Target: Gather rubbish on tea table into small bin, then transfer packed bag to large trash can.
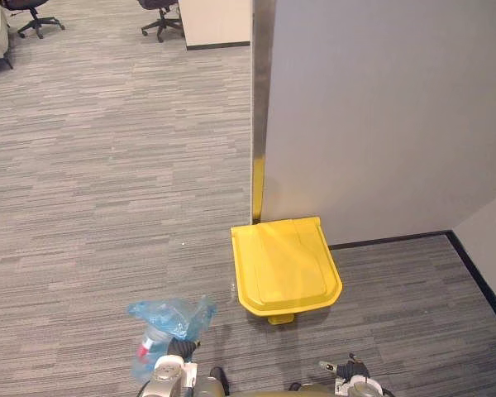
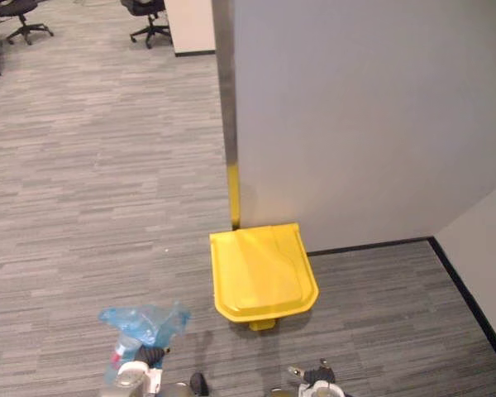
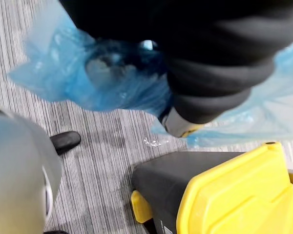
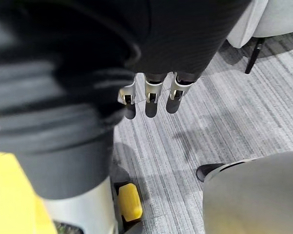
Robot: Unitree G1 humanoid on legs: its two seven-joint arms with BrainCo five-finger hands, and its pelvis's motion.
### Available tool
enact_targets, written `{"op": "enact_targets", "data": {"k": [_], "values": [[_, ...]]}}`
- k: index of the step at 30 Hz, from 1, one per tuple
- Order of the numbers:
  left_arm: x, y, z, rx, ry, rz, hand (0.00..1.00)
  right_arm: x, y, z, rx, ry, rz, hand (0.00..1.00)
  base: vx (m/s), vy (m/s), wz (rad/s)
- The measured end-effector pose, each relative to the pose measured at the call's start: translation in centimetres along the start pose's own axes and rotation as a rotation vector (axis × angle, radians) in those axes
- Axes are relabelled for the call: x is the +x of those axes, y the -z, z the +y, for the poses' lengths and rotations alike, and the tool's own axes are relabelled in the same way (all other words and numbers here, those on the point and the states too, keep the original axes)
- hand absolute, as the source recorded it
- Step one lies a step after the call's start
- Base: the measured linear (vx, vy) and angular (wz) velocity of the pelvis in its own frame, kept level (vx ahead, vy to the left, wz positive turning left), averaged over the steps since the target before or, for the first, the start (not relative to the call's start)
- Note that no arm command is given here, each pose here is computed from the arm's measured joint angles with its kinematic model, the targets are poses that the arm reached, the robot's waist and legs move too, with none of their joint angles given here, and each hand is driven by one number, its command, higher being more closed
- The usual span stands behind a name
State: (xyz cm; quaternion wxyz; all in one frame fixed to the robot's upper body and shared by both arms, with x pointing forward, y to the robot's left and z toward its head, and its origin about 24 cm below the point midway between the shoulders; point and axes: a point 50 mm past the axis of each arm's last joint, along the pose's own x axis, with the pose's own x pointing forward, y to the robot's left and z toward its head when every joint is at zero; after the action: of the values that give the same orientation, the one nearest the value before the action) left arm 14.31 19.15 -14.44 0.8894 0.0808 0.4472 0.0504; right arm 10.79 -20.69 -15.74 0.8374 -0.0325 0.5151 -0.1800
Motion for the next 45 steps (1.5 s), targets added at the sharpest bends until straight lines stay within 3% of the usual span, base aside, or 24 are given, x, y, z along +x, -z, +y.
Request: {"op": "enact_targets", "data": {"k": [10,18,29,45], "values": [[-0.2,0.5,-0.3,0.010,0.011,0.013,1.00,0.2,-1.9,0.6,-0.032,-0.020,-0.057,0.00,0.04,0.093,-0.10],[0.4,-3.2,-2.7,-0.054,0.059,-0.087,1.00,0.2,-3.5,0.4,-0.028,-0.008,-0.120,0.00,0.24,-0.003,0.01],[0.4,-3.2,-2.8,-0.072,0.056,-0.093,1.00,0.0,-3.5,1.2,-0.126,-0.036,-0.144,0.00,0.11,-0.058,0.13],[-0.1,-1.4,-3.5,-0.053,0.086,-0.041,1.00,-0.3,-2.6,1.9,-0.122,-0.058,-0.123,0.00,-0.12,-0.002,-0.10]]}}
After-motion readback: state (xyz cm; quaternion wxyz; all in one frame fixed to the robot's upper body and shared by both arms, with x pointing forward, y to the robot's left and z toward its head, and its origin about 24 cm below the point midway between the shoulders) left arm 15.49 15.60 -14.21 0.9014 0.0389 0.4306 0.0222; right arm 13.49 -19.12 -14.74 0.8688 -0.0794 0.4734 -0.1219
